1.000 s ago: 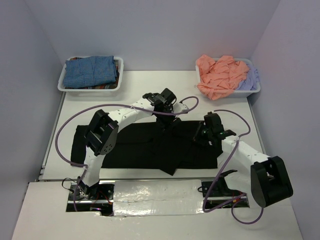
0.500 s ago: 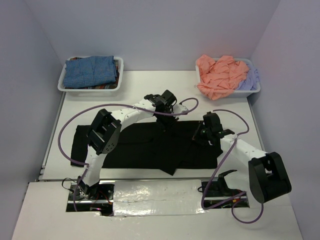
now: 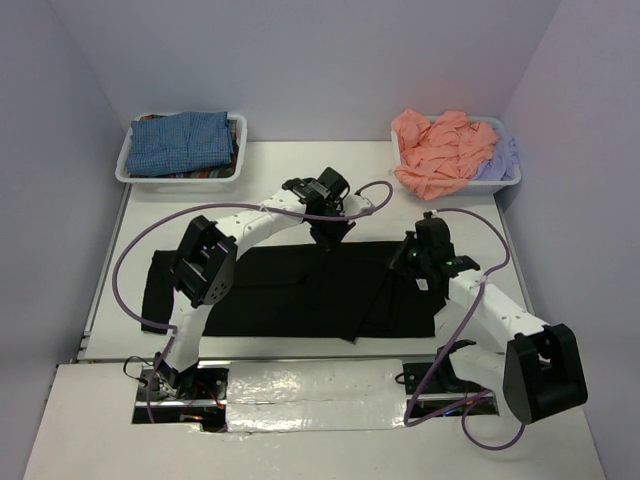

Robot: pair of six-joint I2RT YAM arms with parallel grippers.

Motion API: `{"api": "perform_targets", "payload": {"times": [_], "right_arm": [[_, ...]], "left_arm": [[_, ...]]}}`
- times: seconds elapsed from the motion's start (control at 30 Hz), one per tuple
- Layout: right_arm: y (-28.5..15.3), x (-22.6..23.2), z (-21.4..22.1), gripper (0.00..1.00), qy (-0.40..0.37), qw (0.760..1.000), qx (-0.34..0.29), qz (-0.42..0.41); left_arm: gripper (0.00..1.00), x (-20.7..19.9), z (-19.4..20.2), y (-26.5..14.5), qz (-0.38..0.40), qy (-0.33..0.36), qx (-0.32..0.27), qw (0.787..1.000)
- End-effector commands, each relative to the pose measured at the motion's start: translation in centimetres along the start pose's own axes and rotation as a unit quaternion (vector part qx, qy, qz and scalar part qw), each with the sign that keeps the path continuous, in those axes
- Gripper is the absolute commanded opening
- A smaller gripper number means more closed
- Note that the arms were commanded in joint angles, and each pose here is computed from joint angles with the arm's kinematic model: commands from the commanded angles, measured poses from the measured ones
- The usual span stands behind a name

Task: Fold and stack the long sleeve shirts
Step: Fold the shirt

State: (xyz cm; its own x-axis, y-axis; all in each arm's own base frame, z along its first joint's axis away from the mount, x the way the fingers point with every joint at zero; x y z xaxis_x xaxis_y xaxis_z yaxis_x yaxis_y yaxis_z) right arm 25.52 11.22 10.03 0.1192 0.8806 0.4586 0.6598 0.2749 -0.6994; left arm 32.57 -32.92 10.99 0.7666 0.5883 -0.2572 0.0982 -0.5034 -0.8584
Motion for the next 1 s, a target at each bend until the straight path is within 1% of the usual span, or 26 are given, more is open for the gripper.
{"api": "perform_targets", "payload": {"times": [0.0,0.17,0.3,0.4,0.6,0.67,0.7,0.73,0.77,0.83,0.87,0.93,0.97], "right_arm": [[-0.2,0.1,-2.6,0.0,0.003,1.0,-0.029,0.01],[0.4,-0.2,-4.0,0.0,0.012,0.999,-0.039,0.003],[1.5,0.1,-3.9,0.0,0.014,1.0,-0.019,-0.006],[2.2,0.2,-4.1,0.0,0.016,1.0,-0.015,-0.008],[3.7,-0.1,-4.2,0.0,0.015,1.0,0.005,0.008],[3.8,-0.5,-4.0,0.0,0.014,1.0,0.013,0.022],[3.8,-0.8,-4.0,0.02,0.014,0.999,0.016,0.033],[3.7,-1.3,-3.8,0.06,0.017,0.998,0.021,0.05],[3.6,-1.9,-4.1,0.18,0.017,0.997,0.012,0.073],[3.0,-2.3,-4.4,0.39,0.017,0.995,0.012,0.096],[2.9,-3.0,-4.8,0.51,0.014,0.992,0.002,0.122],[1.9,-2.9,-5.7,0.68,0.007,0.99,0.005,0.143],[1.6,-2.9,-6.0,0.69,0.004,0.989,0.007,0.15]], "left_arm": [[0.0,0.5,-0.7,-0.8,-0.003,0.007,-0.013,1.0],[0.0,1.6,-1.0,-0.7,-0.016,0.001,-0.027,0.999],[0.0,1.1,-0.7,0.2,0.004,-0.006,-0.023,1.0],[0.0,1.3,-1.0,0.5,-0.001,-0.006,-0.022,1.0],[0.0,1.8,-1.3,-0.2,-0.017,0.006,-0.022,1.0],[0.04,2.0,-1.0,-0.3,-0.021,0.006,-0.018,1.0],[0.07,2.2,-0.9,-0.4,-0.024,0.006,-0.016,1.0],[0.12,2.3,-0.8,-0.5,-0.026,0.005,-0.015,1.0],[0.24,2.5,-0.7,-0.6,-0.03,0.005,-0.015,0.999],[0.36,2.9,-0.9,-1.2,-0.039,0.005,-0.019,0.999],[0.44,3.2,-1.1,-1.6,-0.05,0.005,-0.023,0.998],[0.52,3.5,-1.5,-2.5,-0.066,0.012,-0.026,0.997],[0.53,3.6,-1.7,-3.2,-0.075,0.016,-0.03,0.997]]}}
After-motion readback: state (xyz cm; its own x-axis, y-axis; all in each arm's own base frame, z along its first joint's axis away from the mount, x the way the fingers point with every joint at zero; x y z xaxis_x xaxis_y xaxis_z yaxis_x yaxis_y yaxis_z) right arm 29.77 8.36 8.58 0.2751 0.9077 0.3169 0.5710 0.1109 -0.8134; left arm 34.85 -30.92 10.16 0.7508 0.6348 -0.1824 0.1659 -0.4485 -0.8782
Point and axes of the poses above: each gripper's point midway between its finger pads, its own y axis out along the fingers, its own x axis along the line the jaws close on, z = x × y, the point moved 3 cm from there along -y, back along the fingers, and after that the axes turned 8 degrees about -y, right-handed, at the moved point
